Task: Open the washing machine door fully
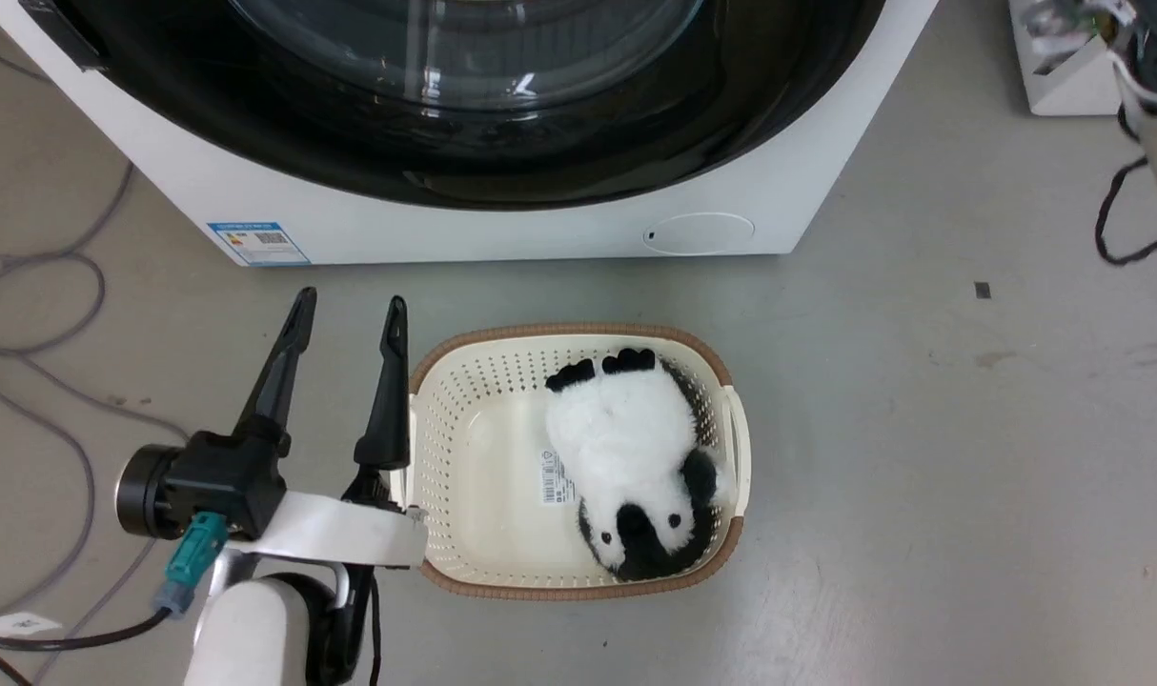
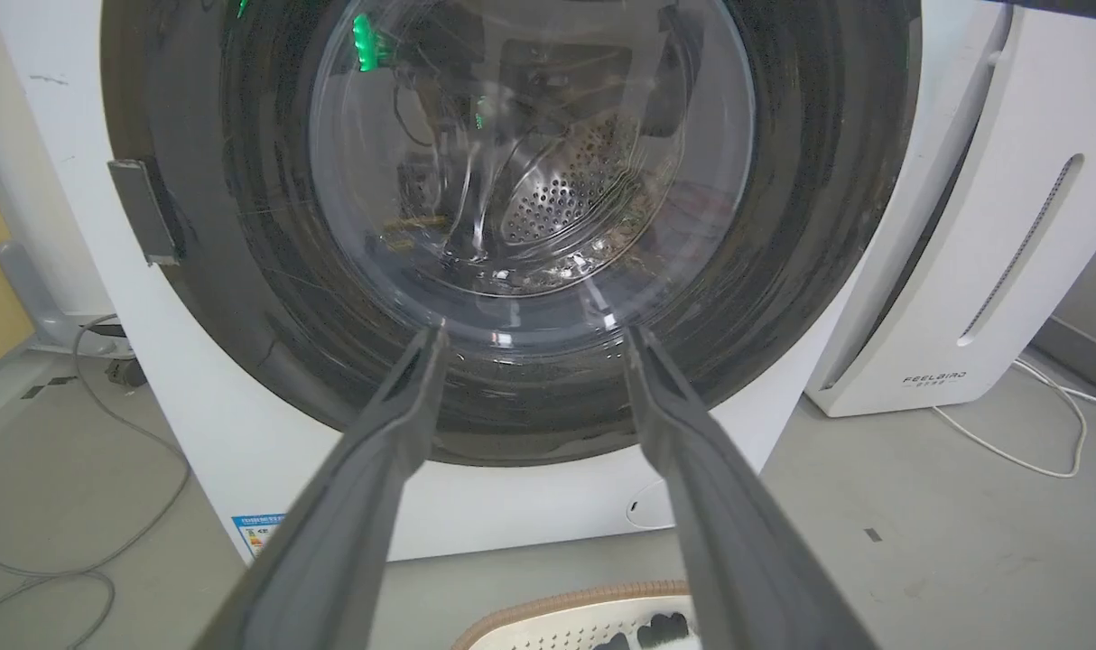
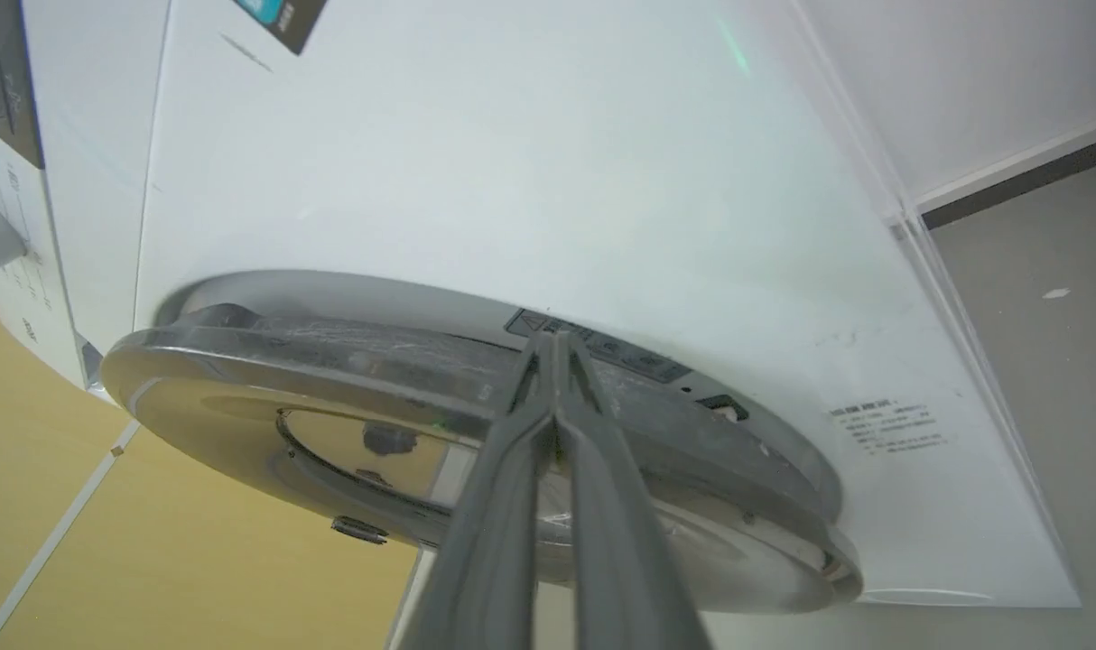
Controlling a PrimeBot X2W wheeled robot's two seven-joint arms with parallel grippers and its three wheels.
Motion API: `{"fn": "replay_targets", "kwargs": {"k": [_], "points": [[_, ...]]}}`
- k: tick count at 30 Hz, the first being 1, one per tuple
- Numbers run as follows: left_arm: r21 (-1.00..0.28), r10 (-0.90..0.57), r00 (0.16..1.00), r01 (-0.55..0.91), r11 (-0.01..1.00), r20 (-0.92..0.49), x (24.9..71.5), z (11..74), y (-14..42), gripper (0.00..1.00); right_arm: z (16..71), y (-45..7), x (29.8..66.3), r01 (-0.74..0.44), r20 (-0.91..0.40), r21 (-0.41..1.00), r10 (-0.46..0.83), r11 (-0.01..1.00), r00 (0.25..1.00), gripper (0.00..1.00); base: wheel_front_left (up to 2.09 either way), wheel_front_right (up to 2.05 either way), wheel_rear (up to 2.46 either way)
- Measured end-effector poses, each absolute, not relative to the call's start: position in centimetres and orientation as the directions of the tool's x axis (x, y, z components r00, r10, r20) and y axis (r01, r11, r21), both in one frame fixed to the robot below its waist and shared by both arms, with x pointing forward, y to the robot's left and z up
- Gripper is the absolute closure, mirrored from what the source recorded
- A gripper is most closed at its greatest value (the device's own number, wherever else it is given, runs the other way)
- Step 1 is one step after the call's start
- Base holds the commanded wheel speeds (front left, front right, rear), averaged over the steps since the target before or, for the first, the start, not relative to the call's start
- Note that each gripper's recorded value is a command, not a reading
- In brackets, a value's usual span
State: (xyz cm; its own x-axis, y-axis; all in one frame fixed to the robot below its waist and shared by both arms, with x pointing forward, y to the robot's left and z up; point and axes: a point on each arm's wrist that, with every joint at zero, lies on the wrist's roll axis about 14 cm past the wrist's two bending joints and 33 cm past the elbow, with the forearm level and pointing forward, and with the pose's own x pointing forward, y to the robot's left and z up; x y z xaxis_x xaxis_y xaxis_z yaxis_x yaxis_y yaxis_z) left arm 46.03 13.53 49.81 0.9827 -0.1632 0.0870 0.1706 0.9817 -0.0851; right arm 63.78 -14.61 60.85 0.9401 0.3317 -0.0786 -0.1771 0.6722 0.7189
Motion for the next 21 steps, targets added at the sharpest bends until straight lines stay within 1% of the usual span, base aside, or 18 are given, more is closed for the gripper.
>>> {"fn": "replay_targets", "kwargs": {"k": [5,13,21], "points": [[-0.092,-0.167,0.982,0.175,0.98,0.091,46.6,49.5,13.4,0.0,60.8,-13.1,64.7,-0.194,-0.141,0.683,0.388,0.704,0.911,1.0,0.0,0.0,0.0],[-0.1,-0.178,0.978,0.188,0.977,0.105,47.7,48.9,13.1,0.0,60.5,-10.7,66.2,-0.212,-0.217,0.656,0.451,0.724,0.865,1.0,0.0,0.0,0.0],[-0.114,-0.183,0.978,0.194,0.974,0.105,48.5,48.0,12.9,0.0,59.9,-9.9,67.3,-0.202,-0.311,0.633,0.484,0.748,0.818,1.0,0.0,0.0,0.0]]}}
